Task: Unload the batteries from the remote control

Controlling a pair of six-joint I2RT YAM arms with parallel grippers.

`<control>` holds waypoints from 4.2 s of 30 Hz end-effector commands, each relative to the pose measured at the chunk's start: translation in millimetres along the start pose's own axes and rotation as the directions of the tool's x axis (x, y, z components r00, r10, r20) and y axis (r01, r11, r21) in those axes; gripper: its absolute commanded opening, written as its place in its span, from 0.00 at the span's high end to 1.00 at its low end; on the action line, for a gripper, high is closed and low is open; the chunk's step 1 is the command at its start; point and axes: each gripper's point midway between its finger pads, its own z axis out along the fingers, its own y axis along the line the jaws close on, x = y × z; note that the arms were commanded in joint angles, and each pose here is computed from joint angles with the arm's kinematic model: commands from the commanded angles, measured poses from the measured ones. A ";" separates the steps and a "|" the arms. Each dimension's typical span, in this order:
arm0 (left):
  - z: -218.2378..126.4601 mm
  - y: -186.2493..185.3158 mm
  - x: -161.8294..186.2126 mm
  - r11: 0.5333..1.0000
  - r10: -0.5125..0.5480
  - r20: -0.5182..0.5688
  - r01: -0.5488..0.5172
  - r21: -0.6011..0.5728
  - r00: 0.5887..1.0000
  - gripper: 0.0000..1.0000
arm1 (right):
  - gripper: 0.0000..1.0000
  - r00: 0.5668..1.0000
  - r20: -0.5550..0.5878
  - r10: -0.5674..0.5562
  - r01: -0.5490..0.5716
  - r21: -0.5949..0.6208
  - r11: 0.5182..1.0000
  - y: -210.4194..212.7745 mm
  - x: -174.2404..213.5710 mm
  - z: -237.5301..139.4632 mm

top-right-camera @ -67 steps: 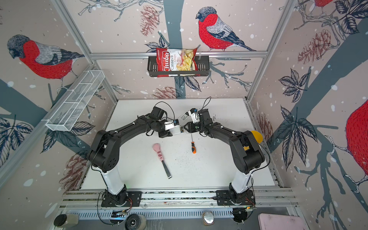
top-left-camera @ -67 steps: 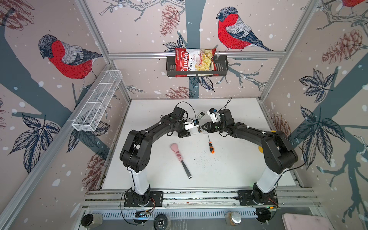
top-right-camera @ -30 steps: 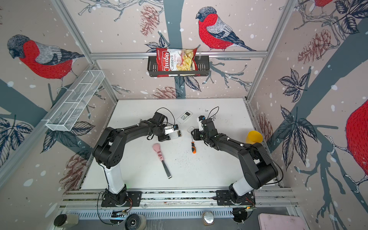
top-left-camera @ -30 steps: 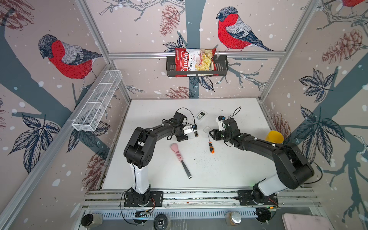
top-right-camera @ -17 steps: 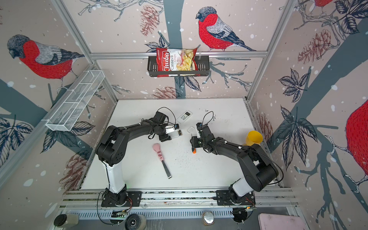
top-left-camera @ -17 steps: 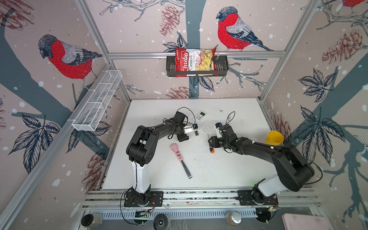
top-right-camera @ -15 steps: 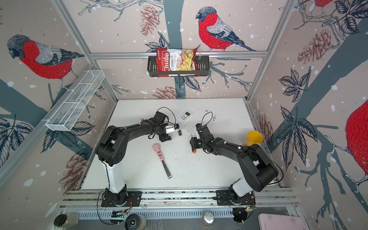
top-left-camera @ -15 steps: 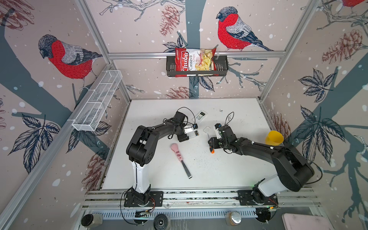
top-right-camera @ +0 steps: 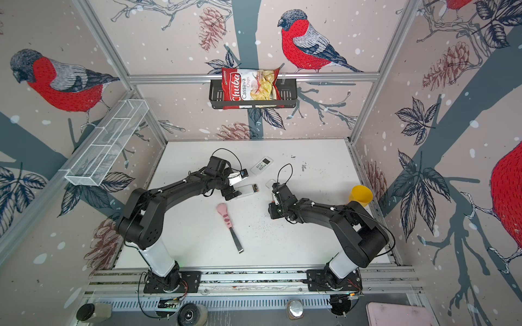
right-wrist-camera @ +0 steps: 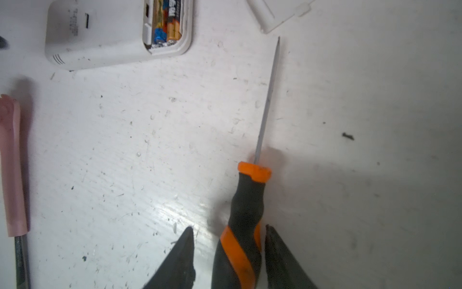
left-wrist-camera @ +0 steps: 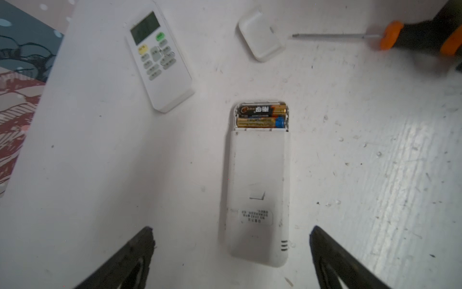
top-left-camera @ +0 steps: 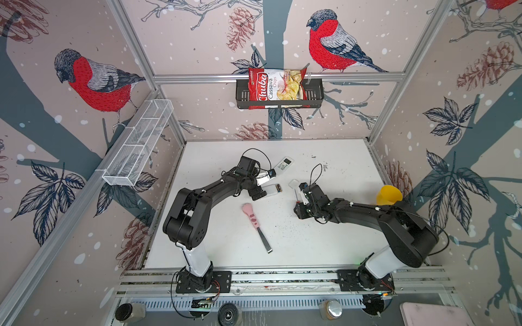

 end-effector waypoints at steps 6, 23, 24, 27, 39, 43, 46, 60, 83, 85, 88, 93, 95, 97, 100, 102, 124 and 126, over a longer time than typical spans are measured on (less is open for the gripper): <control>-41.9 49.9 -39.5 0.923 -0.347 0.229 0.374 -0.090 0.910 0.03 | 0.63 0.999 -0.039 -0.023 0.025 0.048 0.999 -5.2 9.3 9.3; -138.4 40.7 -98.2 0.765 -0.563 0.636 0.624 0.159 0.527 0.03 | 0.87 0.978 0.124 -0.167 0.172 -0.035 0.984 24.3 -33.0 -36.7; -140.6 39.8 -97.3 0.755 -0.569 0.651 0.633 0.172 0.502 0.04 | 0.88 0.973 0.145 -0.177 0.185 -0.044 0.982 27.0 -36.5 -41.0; -140.3 36.1 -93.6 0.721 -0.603 0.670 0.655 0.226 0.433 0.05 | 0.90 0.955 0.216 -0.201 0.218 -0.053 0.975 34.2 -50.5 -53.3; -113.3 35.6 -91.9 0.517 -0.784 0.608 0.672 0.531 0.123 0.18 | 0.94 0.857 0.440 -0.268 0.319 -0.044 0.947 65.3 -126.1 -79.4; -110.2 42.6 -90.6 0.485 -0.787 0.615 0.668 0.564 0.052 0.19 | 0.94 0.838 0.455 -0.301 0.337 0.001 0.941 68.8 -145.0 -69.6; -105.1 46.1 -87.5 0.457 -0.792 0.611 0.662 0.594 -0.002 0.20 | 0.95 0.835 0.458 -0.306 0.331 0.026 0.943 67.0 -153.5 -59.9; -40.7 41.9 -86.9 0.353 -0.874 0.485 0.668 0.655 -0.014 0.29 | 0.95 0.823 0.444 -0.354 0.373 0.047 0.926 73.2 -162.1 -21.6; -7.5 35.8 -82.3 0.321 -0.902 0.431 0.706 0.631 0.025 0.69 | 0.95 0.792 0.446 -0.418 0.434 0.071 0.898 89.3 -163.2 -8.6; -6.7 35.1 -81.0 0.317 -0.904 0.428 0.706 0.633 0.023 0.75 | 0.95 0.795 0.437 -0.421 0.421 0.103 0.901 84.3 -165.2 -6.2; -7.7 34.8 -80.9 0.319 -0.902 0.430 0.706 0.633 0.021 0.81 | 0.95 0.795 0.432 -0.425 0.409 0.136 0.903 80.0 -168.3 -4.8; -7.7 34.8 -79.2 0.317 -0.901 0.433 0.711 0.628 0.019 0.94 | 0.95 0.794 0.420 -0.439 0.408 0.166 0.898 77.6 -168.8 -2.5; -7.6 35.2 -78.0 0.313 -0.901 0.433 0.712 0.628 0.015 1.00 | 0.95 0.792 0.420 -0.444 0.411 0.171 0.895 78.3 -169.6 -2.5; -8.8 36.4 -77.6 0.312 -0.900 0.436 0.710 0.631 0.007 1.00 | 0.94 0.789 0.422 -0.447 0.414 0.173 0.894 79.0 -170.9 -3.6; -10.2 37.8 -76.4 0.307 -0.899 0.438 0.709 0.634 -0.002 1.00 | 0.92 0.783 0.424 -0.454 0.423 0.171 0.890 80.5 -171.8 -5.0; -11.0 38.3 -76.6 0.308 -0.899 0.439 0.708 0.636 -0.003 1.00 | 0.91 0.781 0.426 -0.456 0.425 0.172 0.889 80.8 -172.3 -5.9; -72.8 65.3 -119.3 0.335 -0.837 0.520 0.591 0.734 -0.171 1.00 | 0.24 0.739 0.672 0.047 0.334 -0.426 0.840 56.8 -200.0 -113.5; -81.3 67.8 -129.0 0.337 -0.826 0.519 0.547 0.766 -0.217 1.00 | 0.23 0.724 0.686 0.068 0.356 -0.457 0.815 62.1 -201.7 -120.9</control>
